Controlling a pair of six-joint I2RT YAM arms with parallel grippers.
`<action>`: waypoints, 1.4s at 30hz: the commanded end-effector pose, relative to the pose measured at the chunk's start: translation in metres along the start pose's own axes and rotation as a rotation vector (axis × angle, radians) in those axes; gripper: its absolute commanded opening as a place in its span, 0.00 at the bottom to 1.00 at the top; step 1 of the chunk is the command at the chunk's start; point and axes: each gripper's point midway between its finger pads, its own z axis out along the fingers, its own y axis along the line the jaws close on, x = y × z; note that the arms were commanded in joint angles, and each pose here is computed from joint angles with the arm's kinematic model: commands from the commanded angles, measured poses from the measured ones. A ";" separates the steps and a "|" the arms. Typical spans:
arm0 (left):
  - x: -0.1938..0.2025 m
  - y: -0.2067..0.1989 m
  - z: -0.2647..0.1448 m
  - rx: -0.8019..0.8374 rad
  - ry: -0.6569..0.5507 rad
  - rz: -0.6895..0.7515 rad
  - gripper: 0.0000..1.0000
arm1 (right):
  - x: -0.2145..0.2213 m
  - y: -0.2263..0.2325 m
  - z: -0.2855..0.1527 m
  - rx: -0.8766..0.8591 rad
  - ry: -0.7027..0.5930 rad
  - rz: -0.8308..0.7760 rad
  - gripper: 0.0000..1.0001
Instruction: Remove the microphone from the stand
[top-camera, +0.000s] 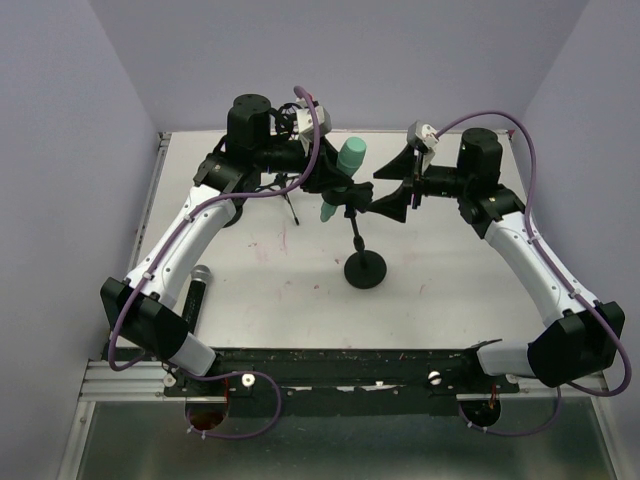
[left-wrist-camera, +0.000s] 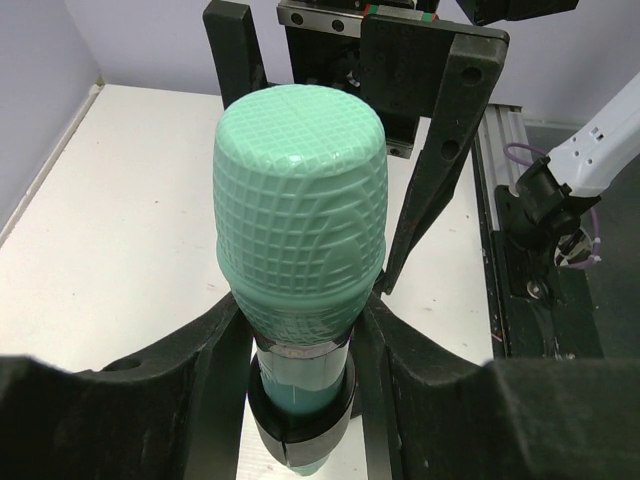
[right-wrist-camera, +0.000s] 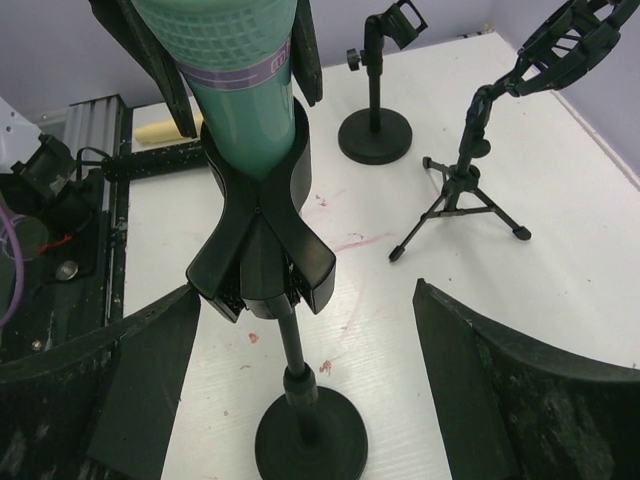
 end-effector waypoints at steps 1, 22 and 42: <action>-0.014 -0.018 -0.001 0.066 -0.034 0.014 0.31 | -0.006 0.003 0.003 -0.022 0.004 -0.051 0.94; -0.007 -0.009 0.021 0.082 -0.020 0.005 0.68 | 0.008 0.008 0.023 -0.074 0.005 -0.040 0.48; -0.010 -0.014 0.031 0.178 -0.034 -0.003 0.19 | 0.011 0.006 0.021 -0.035 0.002 -0.023 0.74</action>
